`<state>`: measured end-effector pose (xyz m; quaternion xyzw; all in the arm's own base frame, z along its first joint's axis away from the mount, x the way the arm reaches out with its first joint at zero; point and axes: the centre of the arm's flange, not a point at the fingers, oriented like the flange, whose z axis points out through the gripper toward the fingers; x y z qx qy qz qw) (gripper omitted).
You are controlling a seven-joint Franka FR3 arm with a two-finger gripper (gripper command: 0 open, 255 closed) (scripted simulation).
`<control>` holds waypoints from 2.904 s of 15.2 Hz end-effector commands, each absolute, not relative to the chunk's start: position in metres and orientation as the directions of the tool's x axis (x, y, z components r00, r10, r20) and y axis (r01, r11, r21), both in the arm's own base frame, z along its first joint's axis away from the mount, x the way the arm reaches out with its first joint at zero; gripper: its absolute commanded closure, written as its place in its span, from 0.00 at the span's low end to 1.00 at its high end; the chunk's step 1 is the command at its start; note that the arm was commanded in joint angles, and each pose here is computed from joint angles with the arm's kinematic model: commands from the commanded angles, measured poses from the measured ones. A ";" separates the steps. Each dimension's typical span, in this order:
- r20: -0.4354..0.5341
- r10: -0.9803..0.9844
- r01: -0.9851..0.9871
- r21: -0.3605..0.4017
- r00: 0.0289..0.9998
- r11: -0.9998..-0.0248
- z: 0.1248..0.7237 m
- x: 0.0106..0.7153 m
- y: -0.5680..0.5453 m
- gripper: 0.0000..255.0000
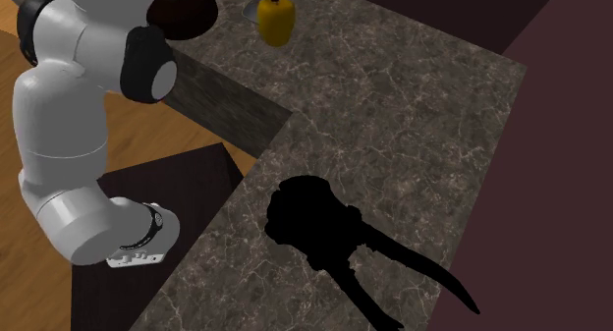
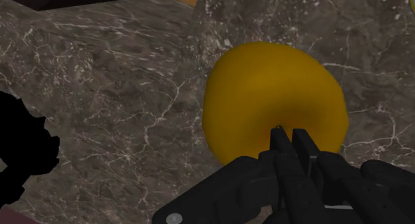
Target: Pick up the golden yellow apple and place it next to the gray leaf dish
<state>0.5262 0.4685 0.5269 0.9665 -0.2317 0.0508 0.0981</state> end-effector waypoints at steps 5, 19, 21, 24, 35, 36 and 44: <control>0.144 -0.439 -0.460 0.167 0.887 -0.872 0.502 0.520 0.508 1.00; 0.144 -0.439 -0.460 0.167 0.887 -0.872 0.428 0.520 0.508 1.00; 0.144 -0.439 -0.460 0.167 0.887 -0.872 0.417 0.520 0.508 1.00; 0.144 -0.439 -0.460 0.167 0.887 -0.872 0.409 0.520 0.508 1.00; 0.144 -0.439 -0.460 0.167 0.887 -0.872 0.409 0.520 0.508 0.00; 0.144 -0.439 -0.460 0.167 0.887 -0.872 0.409 0.520 0.508 0.00; 0.144 -0.439 -0.460 0.167 0.887 -0.872 0.458 0.517 0.519 0.00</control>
